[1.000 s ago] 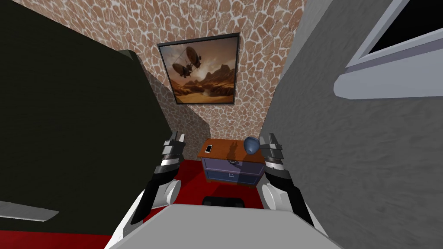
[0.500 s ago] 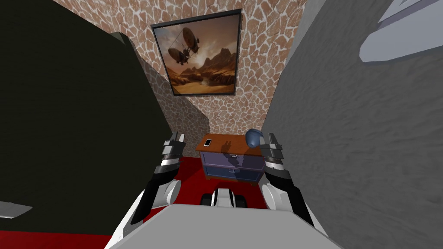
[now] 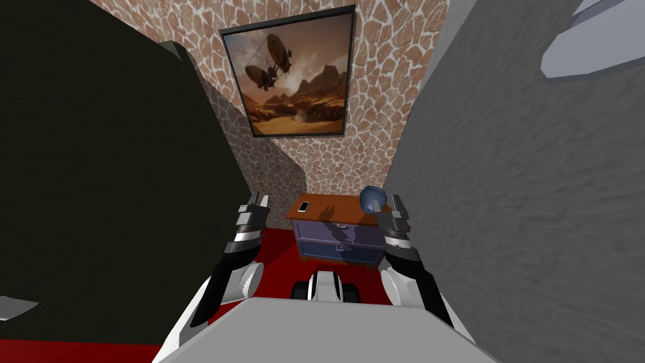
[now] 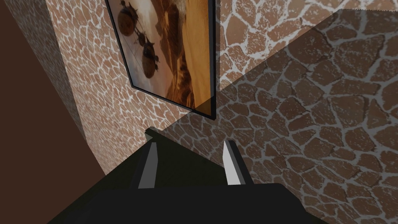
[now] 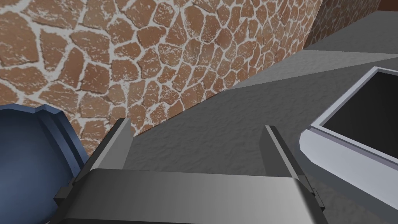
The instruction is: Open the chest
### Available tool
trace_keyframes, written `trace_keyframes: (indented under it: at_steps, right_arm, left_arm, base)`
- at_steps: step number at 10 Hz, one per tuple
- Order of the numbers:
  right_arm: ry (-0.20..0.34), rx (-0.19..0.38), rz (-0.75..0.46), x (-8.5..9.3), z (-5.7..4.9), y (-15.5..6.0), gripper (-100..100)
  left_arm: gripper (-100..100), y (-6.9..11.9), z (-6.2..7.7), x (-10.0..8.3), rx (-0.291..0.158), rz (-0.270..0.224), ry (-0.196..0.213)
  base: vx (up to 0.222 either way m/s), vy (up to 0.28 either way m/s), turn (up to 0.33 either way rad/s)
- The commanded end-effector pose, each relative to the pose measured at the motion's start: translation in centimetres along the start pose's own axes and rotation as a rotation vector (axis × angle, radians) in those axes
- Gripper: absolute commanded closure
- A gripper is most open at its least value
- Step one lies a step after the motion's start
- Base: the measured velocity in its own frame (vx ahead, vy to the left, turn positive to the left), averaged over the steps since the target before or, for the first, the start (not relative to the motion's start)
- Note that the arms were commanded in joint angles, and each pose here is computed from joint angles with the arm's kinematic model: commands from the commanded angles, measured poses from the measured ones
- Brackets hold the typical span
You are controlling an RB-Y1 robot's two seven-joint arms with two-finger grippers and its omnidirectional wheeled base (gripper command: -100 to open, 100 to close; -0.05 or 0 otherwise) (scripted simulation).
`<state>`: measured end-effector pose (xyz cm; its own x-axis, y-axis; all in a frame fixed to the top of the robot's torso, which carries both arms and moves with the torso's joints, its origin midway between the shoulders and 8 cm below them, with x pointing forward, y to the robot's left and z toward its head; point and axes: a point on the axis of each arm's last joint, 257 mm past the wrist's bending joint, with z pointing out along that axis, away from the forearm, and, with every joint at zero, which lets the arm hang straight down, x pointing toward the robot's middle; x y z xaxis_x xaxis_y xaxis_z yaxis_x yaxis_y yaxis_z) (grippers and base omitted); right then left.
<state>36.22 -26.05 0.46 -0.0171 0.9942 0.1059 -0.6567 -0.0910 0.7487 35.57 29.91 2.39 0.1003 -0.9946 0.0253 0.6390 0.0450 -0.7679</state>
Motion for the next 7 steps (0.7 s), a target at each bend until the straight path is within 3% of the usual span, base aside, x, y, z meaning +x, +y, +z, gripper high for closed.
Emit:
trace_keyframes:
  at_steps: [1,7]
  right_arm:
    - [0.015,-0.002,0.085,0.3,-0.2,-0.5,-100]
    - [0.031,0.001,0.253,0.6,-0.7,-1.5,-100]
  left_arm:
    - [0,0.0,0.0,0.0,0.0,0.0,0.0]
    - [0,0.0,0.0,0.0,0.0,0.0,0.0]
  base:
    - [0.005,0.041,0.002]
    - [0.01,0.032,0.001]
